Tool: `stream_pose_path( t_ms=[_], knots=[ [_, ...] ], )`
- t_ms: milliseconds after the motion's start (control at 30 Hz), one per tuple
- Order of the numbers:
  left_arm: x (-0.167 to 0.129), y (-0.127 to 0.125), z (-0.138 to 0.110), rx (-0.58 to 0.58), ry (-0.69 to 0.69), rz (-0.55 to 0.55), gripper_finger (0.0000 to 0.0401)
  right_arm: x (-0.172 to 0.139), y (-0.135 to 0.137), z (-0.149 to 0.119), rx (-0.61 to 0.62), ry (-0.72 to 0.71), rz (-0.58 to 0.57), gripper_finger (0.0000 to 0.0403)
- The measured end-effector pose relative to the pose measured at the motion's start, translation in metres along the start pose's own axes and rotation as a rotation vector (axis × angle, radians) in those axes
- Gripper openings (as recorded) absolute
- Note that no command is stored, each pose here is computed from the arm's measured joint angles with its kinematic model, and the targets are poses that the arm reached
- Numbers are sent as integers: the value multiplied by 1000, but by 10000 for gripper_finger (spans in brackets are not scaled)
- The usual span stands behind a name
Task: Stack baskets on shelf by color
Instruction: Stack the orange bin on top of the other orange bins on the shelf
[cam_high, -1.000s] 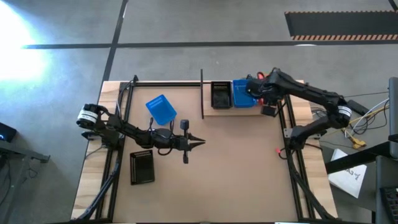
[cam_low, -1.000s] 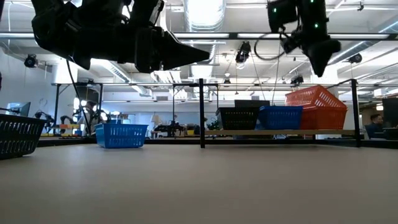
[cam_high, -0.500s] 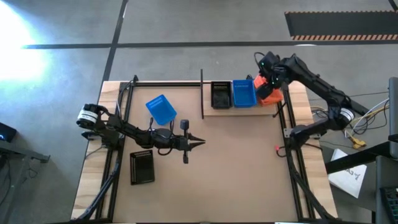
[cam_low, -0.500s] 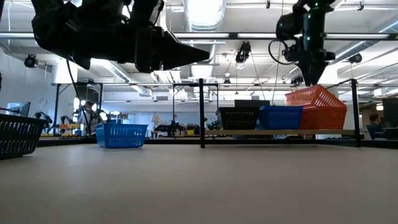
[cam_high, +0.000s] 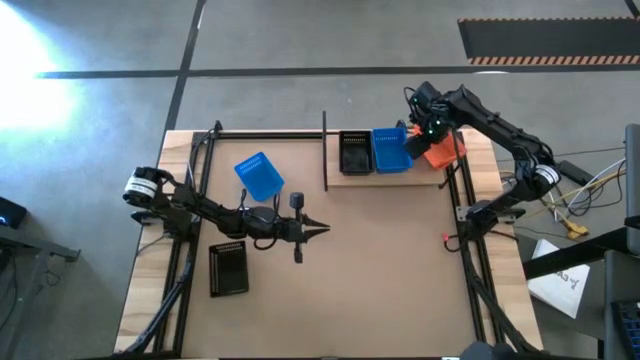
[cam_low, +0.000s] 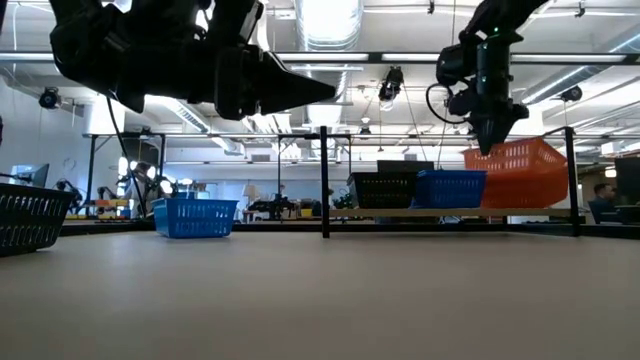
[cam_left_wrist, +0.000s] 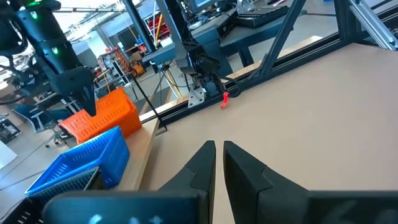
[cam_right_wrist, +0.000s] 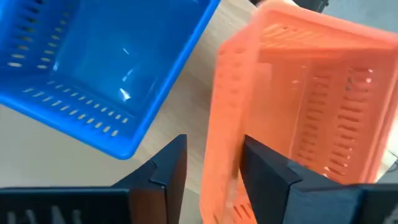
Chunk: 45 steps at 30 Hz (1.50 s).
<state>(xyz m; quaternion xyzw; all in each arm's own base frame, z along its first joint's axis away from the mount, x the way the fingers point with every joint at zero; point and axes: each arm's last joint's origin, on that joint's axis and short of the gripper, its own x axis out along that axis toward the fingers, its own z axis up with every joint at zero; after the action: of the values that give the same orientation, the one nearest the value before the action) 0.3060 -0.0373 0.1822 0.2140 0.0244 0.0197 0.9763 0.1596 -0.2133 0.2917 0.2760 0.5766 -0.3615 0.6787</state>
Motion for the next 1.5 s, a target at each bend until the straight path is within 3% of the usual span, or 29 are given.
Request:
stream_pose_path(
  t_ms=[367,567,833,1500],
  knots=[
    [-1,0,-2,1,5,-2,15,-6,-1,-3,-7,-10,-19,72],
    [-1,0,-2,1,4,-1,15,-10,-4,-3,-12,-14,-117,14],
    [-1,0,-1,0,1,0,15,-13,-4,-3,-10,-24,-189,11],
    [-1,0,0,-2,-5,2,15,2,-4,-8,44,23,-211,13]
  ],
)
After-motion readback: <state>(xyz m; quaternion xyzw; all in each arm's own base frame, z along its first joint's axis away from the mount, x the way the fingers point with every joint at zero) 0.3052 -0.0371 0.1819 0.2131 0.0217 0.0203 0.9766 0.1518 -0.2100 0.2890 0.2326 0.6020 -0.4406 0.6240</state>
